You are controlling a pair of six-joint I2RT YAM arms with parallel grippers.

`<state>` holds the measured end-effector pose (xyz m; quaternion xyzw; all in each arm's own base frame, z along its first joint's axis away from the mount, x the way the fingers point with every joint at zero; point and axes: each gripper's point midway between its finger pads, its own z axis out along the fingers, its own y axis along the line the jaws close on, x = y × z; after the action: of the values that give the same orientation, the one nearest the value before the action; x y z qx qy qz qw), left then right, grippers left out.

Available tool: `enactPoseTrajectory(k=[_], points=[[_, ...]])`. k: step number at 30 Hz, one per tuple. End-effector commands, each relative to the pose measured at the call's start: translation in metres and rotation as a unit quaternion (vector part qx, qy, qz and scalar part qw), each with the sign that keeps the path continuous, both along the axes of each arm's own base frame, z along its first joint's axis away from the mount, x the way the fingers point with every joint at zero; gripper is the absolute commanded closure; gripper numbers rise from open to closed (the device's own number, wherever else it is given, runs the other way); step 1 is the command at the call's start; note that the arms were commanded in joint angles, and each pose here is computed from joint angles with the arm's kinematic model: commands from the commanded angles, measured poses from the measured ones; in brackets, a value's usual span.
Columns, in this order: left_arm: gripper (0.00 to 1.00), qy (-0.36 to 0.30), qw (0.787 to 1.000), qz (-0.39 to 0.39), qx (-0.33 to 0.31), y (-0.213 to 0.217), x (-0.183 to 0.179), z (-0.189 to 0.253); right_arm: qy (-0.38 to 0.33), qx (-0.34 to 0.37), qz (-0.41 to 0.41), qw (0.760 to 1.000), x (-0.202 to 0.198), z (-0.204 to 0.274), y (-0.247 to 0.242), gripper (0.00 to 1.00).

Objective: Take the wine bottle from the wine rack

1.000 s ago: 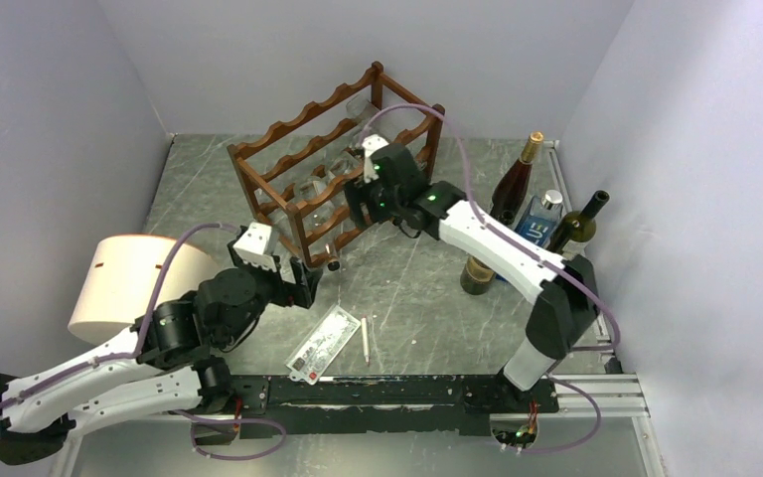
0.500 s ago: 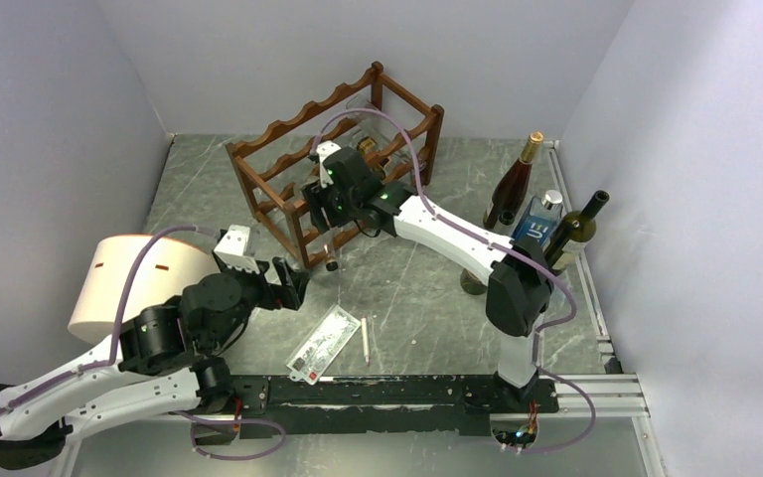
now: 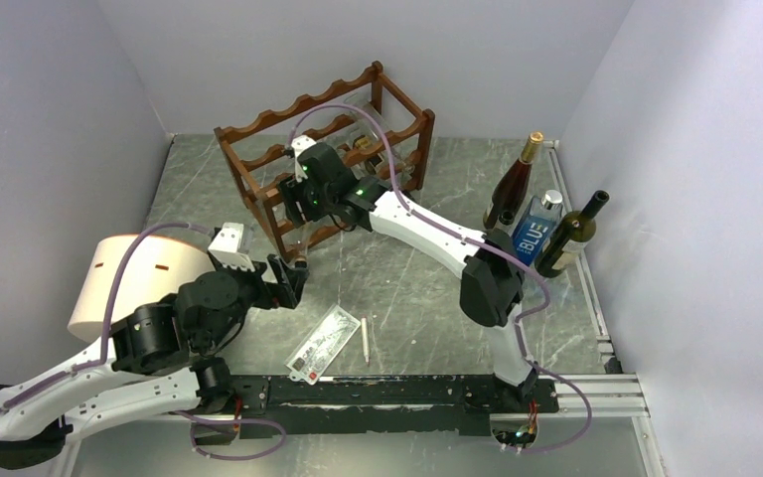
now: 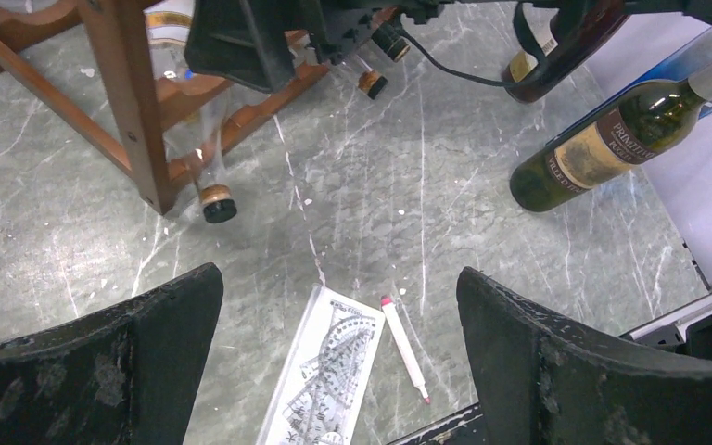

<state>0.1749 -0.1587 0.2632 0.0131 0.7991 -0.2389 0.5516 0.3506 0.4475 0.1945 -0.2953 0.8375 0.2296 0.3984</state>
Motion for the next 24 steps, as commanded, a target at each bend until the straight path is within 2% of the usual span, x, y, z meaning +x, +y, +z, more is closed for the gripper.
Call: enactPoseTrajectory(k=[1, 11, 14, 20, 24], points=[[0.01, 0.004, 1.000, 0.010, -0.011, 0.004, 0.000, 0.009, -0.008, 0.024, 0.018, 1.000, 0.008, 0.002, 0.024, 0.34], [0.01, 0.010, 1.000, 0.016, -0.022, 0.004, 0.000, 0.008, -0.010, 0.044, 0.032, 0.998, 0.005, 0.019, 0.034, 0.32], [0.01, 0.011, 1.000, 0.020, -0.020, 0.004, 0.001, 0.007, -0.021, 0.045, 0.032, 0.998, 0.000, 0.032, 0.023, 0.28], [0.00, 0.003, 0.999, 0.026, -0.024, 0.003, 0.004, 0.008, -0.047, 0.027, 0.024, 0.998, -0.014, 0.053, -0.012, 0.12], [0.00, -0.002, 0.999, 0.026, -0.022, 0.001, 0.006, 0.008, -0.067, -0.005, 0.003, 0.998, -0.020, 0.057, -0.045, 0.08]])
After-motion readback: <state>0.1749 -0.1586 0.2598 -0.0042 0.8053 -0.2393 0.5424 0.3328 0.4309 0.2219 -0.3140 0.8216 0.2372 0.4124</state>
